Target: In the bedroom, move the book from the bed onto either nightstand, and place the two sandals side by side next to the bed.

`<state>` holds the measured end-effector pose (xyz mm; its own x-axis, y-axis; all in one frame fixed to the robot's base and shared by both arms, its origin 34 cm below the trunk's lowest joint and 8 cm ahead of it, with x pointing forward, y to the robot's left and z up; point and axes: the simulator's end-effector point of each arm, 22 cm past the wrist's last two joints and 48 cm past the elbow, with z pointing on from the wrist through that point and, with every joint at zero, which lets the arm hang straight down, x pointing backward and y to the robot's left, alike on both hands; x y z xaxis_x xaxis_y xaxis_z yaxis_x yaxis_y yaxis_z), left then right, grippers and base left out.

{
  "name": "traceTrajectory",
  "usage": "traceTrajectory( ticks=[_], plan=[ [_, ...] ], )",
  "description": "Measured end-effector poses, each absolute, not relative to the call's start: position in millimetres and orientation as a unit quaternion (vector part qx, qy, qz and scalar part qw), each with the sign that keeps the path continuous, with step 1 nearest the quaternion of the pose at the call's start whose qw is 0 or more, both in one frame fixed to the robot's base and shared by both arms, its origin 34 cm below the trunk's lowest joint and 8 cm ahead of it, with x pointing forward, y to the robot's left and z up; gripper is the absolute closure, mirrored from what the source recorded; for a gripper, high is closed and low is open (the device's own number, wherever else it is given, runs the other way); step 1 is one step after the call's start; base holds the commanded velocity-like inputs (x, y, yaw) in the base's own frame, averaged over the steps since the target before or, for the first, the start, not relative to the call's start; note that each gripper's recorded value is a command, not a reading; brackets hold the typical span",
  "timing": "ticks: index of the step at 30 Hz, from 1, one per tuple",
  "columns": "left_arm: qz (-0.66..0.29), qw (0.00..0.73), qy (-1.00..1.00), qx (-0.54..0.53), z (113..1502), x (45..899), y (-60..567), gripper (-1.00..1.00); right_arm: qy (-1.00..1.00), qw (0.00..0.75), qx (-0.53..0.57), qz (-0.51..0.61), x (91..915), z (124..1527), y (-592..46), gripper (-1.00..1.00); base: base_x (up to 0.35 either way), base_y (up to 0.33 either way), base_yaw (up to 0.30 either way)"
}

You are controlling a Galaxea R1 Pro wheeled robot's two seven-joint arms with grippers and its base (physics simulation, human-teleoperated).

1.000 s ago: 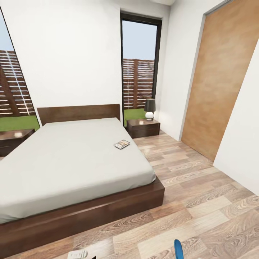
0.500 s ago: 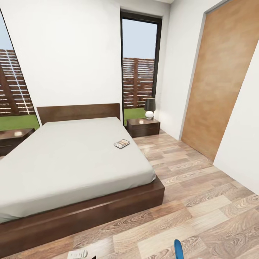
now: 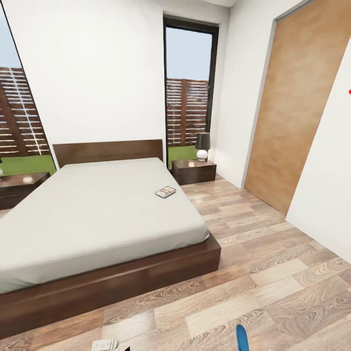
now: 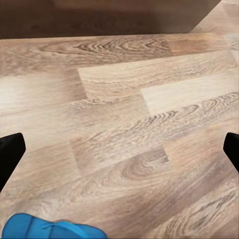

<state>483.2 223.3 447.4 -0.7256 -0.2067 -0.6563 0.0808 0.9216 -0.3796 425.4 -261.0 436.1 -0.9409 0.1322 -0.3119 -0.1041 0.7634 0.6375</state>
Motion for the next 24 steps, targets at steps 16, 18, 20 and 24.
traceTrajectory(
  ticks=[16,18,20,24],
  plan=[
    [-0.194,0.369,0.908,-0.035,447.3,483.2,223.5,-1.0,0.923,0.171,0.008,0.344,425.2,436.1,-261.0,1.0,-0.005,0.0,0.0],
    [-0.194,0.369,0.908,-0.035,447.3,483.2,223.5,-1.0,0.923,0.172,0.008,0.344,425.3,436.1,-261.0,1.0,0.0,0.0,0.0],
    [-0.194,0.369,0.908,-0.035,447.3,483.2,223.5,-1.0,0.923,0.172,0.008,0.344,425.3,436.2,-261.0,1.0,0.0,0.0,0.0],
    [-0.194,0.369,0.908,-0.035,447.3,483.2,223.5,-1.0,0.923,0.172,0.008,0.344,425.3,436.2,-261.0,1.0,0.0,0.0,0.0]
  ],
)
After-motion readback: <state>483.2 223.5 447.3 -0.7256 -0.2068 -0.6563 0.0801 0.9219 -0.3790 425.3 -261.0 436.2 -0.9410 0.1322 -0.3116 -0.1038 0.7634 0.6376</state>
